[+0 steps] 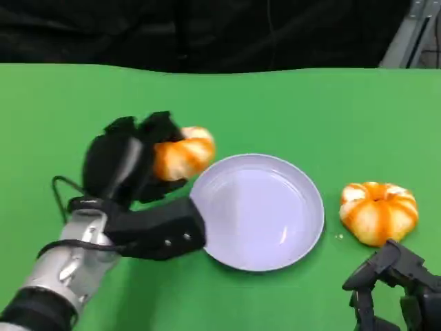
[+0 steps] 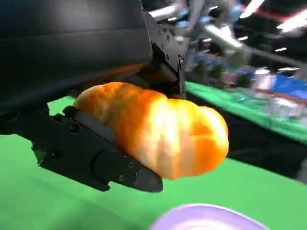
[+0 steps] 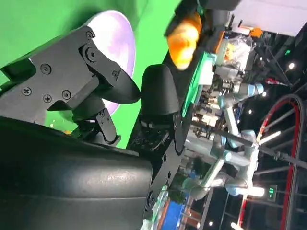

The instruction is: Grasp the bread from the table and place it into the plate.

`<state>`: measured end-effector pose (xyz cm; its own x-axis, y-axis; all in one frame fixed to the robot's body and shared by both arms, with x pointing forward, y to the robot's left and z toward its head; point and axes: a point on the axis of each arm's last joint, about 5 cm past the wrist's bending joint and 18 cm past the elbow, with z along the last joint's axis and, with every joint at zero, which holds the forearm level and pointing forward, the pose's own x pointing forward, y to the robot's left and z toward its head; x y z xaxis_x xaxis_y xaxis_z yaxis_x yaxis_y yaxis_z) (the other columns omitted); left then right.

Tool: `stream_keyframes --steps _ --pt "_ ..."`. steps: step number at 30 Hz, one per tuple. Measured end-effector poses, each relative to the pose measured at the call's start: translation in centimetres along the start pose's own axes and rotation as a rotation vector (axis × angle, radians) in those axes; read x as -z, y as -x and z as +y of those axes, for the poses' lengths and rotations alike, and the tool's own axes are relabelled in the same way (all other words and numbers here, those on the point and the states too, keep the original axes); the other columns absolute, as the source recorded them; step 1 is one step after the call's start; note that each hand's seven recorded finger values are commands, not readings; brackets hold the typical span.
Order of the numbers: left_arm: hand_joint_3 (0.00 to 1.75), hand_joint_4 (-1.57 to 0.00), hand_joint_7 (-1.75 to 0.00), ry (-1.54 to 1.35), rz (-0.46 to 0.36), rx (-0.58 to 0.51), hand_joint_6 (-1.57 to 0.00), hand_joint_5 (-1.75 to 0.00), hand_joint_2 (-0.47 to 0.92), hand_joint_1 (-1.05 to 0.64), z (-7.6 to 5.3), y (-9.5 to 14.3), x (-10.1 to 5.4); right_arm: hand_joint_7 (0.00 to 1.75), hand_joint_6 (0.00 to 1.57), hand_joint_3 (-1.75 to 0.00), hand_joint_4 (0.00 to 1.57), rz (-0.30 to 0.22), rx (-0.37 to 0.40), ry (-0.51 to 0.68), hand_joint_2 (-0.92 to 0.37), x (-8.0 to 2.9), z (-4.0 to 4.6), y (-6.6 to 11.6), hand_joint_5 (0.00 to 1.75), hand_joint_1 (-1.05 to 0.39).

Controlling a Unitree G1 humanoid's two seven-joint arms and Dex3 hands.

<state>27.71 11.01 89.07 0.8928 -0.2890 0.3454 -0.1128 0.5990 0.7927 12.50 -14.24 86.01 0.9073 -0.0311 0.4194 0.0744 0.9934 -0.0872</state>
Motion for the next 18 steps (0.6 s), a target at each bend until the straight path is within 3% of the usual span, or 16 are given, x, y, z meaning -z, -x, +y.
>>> stream_keyframes --steps 5,8,11,15,18 --pt "0.69 -0.64 -1.49 0.040 -0.069 0.076 -0.71 -1.75 0.71 -0.07 -1.0 -0.2 -1.8 1.52 0.74 -1.22 0.83 0.010 0.003 0.011 -0.50 -0.2 -0.02 0.1 1.75 -0.11" --pt "0.59 -0.66 -1.34 0.039 -0.087 0.110 -0.76 -1.71 0.76 -0.07 -1.2 -0.2 -2.1 1.52 0.74 -1.21 0.82 0.009 0.004 0.013 -0.50 -0.2 -0.01 0.1 1.75 -0.11" --pt "0.55 -0.66 -1.32 0.041 -0.111 0.130 -0.77 -1.71 0.78 -0.07 -1.4 -0.1 -2.3 1.52 0.74 -1.21 0.82 0.012 0.003 0.011 -0.51 -0.3 0.05 0.0 1.75 -0.11" --pt "0.42 -0.62 -1.45 0.033 -0.116 0.158 -0.70 -1.74 0.84 -0.07 -1.6 -0.1 -2.2 1.52 0.74 -1.20 0.82 0.017 0.006 0.010 -0.51 -0.4 0.12 0.1 1.74 -0.11" --pt "0.20 -0.62 -1.31 0.031 -0.120 0.186 -0.75 -1.74 0.90 -0.08 -2.0 0.0 -2.2 1.52 0.74 -1.20 0.82 0.017 0.011 0.008 -0.51 -0.4 0.16 0.1 1.74 -0.11"
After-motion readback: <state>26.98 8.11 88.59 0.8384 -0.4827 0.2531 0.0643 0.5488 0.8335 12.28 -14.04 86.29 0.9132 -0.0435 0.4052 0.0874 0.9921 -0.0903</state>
